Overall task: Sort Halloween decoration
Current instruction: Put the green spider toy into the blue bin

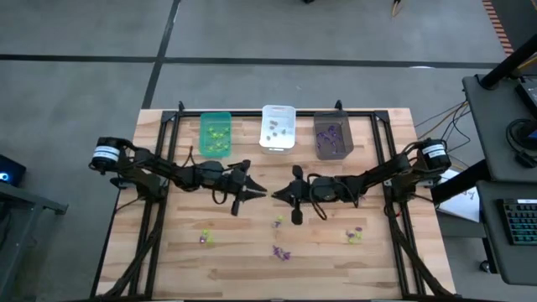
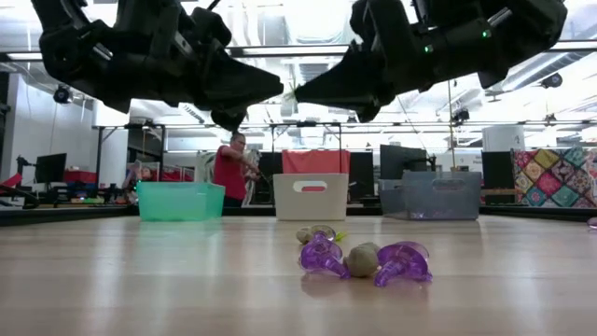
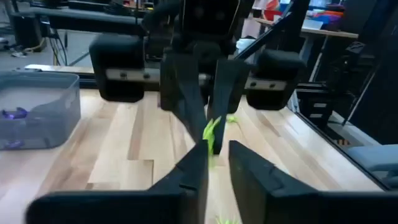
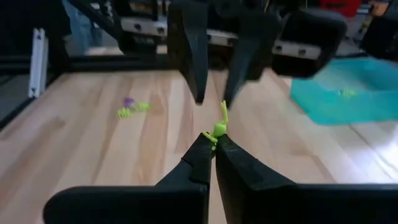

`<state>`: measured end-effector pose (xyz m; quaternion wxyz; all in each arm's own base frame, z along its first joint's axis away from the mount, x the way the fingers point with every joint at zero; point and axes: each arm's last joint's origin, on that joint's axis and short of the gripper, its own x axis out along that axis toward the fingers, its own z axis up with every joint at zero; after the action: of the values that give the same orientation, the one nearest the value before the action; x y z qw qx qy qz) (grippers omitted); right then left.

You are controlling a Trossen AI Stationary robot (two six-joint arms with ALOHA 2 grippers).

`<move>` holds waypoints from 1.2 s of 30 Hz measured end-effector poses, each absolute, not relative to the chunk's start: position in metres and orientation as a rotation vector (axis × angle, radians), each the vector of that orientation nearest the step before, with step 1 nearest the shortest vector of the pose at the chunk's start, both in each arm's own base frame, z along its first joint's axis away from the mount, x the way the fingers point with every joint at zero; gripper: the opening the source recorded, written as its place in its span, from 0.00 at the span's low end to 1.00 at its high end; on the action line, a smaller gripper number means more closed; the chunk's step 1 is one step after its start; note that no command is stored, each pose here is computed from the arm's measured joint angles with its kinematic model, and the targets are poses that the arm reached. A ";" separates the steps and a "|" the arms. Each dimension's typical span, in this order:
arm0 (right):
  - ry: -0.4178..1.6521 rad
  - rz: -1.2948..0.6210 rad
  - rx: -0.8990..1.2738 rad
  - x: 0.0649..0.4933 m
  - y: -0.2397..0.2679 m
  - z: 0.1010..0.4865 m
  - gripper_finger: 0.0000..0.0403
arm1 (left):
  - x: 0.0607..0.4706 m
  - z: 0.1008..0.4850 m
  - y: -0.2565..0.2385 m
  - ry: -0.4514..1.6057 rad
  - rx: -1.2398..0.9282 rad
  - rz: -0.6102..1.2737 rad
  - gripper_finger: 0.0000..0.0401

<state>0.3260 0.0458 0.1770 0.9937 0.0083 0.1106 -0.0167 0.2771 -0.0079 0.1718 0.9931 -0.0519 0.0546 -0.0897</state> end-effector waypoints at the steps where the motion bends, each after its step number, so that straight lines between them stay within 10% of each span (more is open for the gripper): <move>1: 0.215 -0.032 0.014 0.326 0.046 0.178 0.02 | 0.277 0.171 -0.009 0.108 -0.105 -0.183 0.15; 15: 0.225 -0.016 -0.011 0.326 0.047 0.177 0.02 | 0.287 0.174 -0.009 0.096 -0.101 -0.174 0.41; 36: 0.247 -0.017 -0.017 0.325 0.048 0.175 0.02 | 0.306 0.164 -0.009 0.122 -0.062 -0.180 0.19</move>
<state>0.3252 0.0479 0.1748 0.9923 -0.0084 0.1233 -0.0084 0.3056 -0.0091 0.1641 0.9936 -0.0312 0.0607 -0.0898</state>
